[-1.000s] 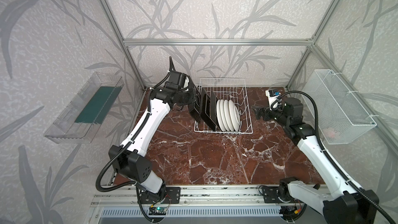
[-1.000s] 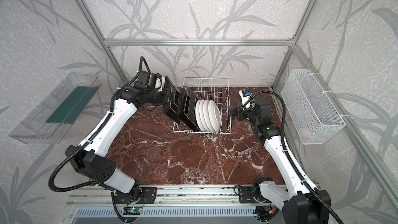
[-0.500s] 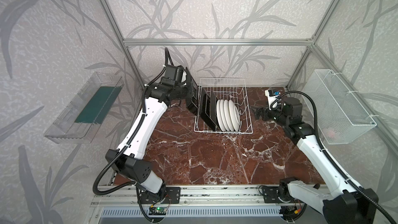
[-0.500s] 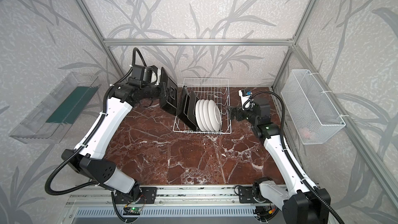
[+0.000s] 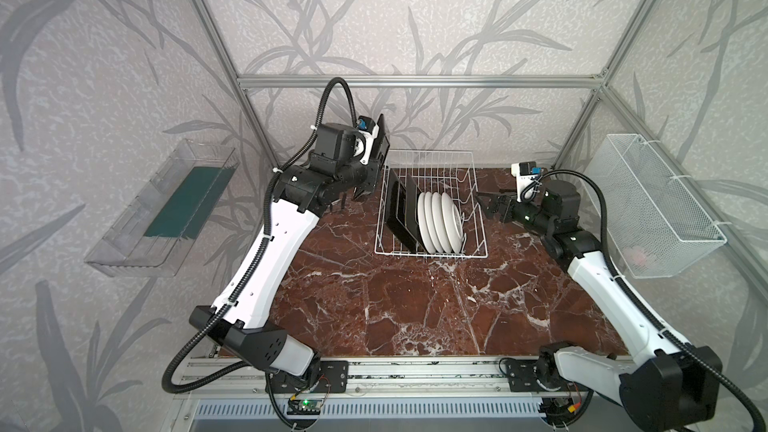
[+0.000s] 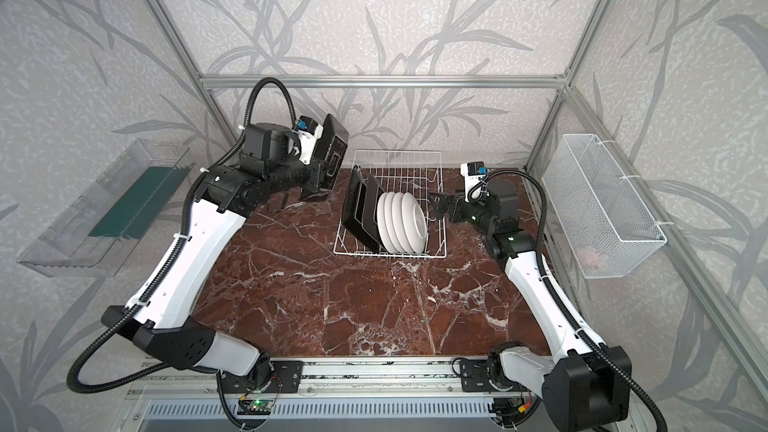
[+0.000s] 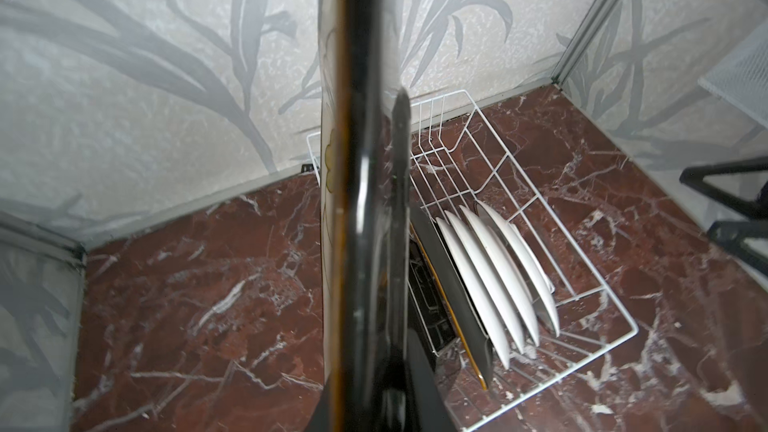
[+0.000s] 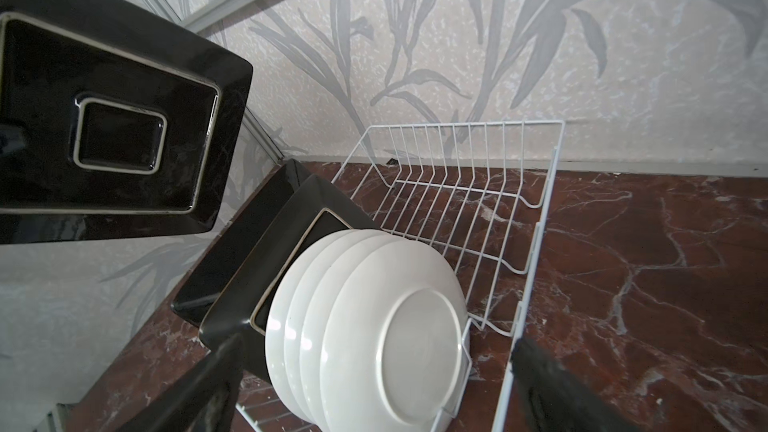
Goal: Unload the plates from the dish rack
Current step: 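Lift the flower-patterned plate up out of the rack with the left gripper, then grasp the plate's far edge with the right gripper while the left holds it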
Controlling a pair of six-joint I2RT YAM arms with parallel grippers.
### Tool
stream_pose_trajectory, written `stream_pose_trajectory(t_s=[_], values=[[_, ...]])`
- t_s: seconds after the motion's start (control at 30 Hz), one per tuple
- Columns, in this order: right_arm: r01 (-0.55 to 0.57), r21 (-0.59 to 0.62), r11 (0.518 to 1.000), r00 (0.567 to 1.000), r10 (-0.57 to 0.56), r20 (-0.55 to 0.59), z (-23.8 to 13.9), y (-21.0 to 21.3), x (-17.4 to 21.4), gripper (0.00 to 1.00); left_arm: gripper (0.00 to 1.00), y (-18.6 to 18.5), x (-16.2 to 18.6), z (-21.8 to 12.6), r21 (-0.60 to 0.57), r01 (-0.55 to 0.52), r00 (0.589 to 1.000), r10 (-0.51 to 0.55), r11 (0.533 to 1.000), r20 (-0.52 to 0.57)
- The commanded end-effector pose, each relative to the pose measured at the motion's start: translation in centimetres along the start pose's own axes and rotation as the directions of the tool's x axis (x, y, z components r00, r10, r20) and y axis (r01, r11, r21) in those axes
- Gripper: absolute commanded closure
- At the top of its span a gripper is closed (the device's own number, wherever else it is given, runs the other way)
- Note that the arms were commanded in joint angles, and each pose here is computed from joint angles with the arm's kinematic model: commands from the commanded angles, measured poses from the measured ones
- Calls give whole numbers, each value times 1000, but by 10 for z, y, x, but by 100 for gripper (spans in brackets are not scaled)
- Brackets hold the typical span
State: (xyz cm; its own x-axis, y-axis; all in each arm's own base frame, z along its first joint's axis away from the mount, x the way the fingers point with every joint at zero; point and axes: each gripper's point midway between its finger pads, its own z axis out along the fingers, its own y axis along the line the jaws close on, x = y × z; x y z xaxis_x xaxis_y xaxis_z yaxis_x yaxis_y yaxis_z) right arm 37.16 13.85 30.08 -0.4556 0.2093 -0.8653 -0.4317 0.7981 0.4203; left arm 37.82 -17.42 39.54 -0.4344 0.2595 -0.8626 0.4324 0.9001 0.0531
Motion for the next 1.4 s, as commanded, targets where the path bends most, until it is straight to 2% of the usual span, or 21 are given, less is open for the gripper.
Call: stream_pose_trajectory(t_s=[0.0,0.1,0.2,0.27,0.47,0.57,0.7,0.87,1.0,1.23,1.37], values=[[-103,-41,994,994,103,18,1,14,-25,1,100,0,-65,-41,-155,-258,914,293,954,279],[-158,-42,987,987,157,-12,8,14,-28,1,100,-14,-56,-34,-176,-385,867,420,906,268],[-226,-93,970,974,225,-21,14,23,-38,1,100,-18,-46,-26,-230,-486,819,531,843,217],[-276,-133,952,961,273,-41,20,29,-43,1,100,-21,-43,-21,-291,-540,769,603,790,210],[-394,-203,896,919,379,-113,33,40,-49,1,100,-30,-48,-23,-433,-597,633,728,675,262],[-413,-234,880,911,391,-133,37,47,-53,1,100,-33,-55,-31,-496,-603,570,773,625,281],[-426,-246,871,904,401,-147,39,52,-54,1,100,-41,-56,-35,-522,-630,496,816,574,298],[-438,-270,858,898,405,-170,44,62,-54,1,100,-52,-42,-26,-548,-703,372,891,453,260],[-445,-274,853,894,403,-198,50,69,-52,1,100,-59,-33,-17,-556,-728,318,916,400,243],[-485,-264,834,866,415,-278,69,86,-41,0,100,-72,-34,-17,-597,-707,269,925,379,268],[-502,-240,831,848,419,-323,81,95,-33,8,100,-75,-34,-16,-603,-704,262,926,376,271]])
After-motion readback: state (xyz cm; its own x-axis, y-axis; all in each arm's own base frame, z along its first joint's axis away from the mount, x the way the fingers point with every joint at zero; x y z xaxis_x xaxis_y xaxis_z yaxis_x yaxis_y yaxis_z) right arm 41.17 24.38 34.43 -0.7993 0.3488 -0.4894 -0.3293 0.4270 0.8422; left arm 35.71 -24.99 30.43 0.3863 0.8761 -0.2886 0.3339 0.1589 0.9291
